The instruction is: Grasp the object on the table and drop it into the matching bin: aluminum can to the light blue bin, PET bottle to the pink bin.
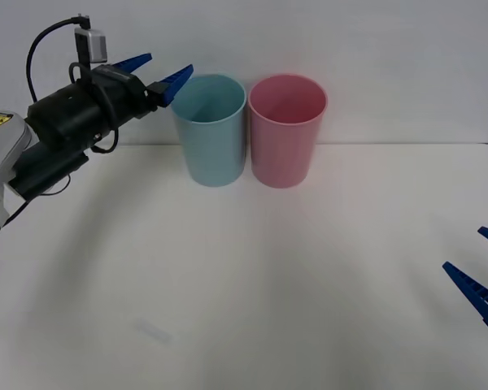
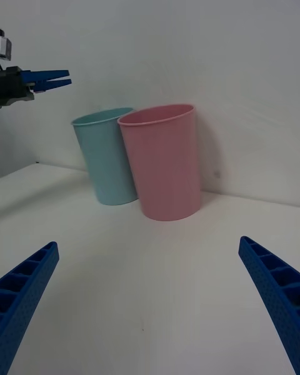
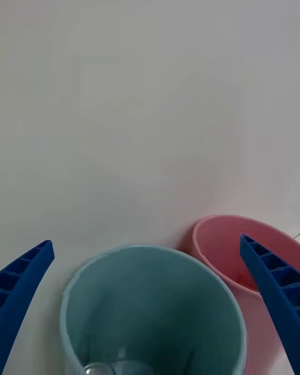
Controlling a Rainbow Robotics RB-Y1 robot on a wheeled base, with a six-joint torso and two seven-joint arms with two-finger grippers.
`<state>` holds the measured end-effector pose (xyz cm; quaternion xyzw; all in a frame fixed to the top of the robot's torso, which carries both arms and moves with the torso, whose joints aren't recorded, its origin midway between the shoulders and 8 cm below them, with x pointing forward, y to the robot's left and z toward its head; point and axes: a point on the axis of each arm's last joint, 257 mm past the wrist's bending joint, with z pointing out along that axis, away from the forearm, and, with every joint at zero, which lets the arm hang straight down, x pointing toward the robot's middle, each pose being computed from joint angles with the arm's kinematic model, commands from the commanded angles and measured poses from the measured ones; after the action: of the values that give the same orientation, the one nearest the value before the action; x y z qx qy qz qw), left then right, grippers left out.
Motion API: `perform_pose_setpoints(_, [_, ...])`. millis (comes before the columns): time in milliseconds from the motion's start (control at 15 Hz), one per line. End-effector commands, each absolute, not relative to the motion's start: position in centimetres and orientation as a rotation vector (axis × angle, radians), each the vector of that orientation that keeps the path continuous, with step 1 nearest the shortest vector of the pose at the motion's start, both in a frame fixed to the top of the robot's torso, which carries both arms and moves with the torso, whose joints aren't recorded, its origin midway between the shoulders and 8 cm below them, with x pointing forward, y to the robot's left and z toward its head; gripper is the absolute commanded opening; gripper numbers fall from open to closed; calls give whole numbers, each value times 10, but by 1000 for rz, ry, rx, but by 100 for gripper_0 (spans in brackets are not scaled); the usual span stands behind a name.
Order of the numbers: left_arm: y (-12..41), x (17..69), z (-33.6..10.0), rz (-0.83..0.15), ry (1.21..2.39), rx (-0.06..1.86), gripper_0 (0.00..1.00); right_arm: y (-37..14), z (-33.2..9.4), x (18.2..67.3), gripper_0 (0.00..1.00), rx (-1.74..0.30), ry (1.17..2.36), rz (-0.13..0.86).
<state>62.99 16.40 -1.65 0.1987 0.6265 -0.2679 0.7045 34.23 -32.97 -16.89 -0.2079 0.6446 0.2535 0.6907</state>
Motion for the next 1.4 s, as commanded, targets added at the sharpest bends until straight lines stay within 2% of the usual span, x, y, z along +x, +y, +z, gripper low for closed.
perform_pose_setpoints(67, [190, 606, -21, -586, 1369, 415, 100, -330, -169, 342, 100, -465, 1441, 567])
perform_pose_setpoints(467, [242, 551, -36, -538, 1344, 369, 100, -330, -169, 342, 100, -465, 1441, 567])
perform_pose_setpoints(733, [267, 510, -44, -548, 1342, 389, 100, -330, -169, 342, 100, -465, 1441, 567])
perform_pose_setpoints(1400, [343, 411, -100, -500, 1465, 506, 100, -330, -169, 342, 100, -465, 1441, 567])
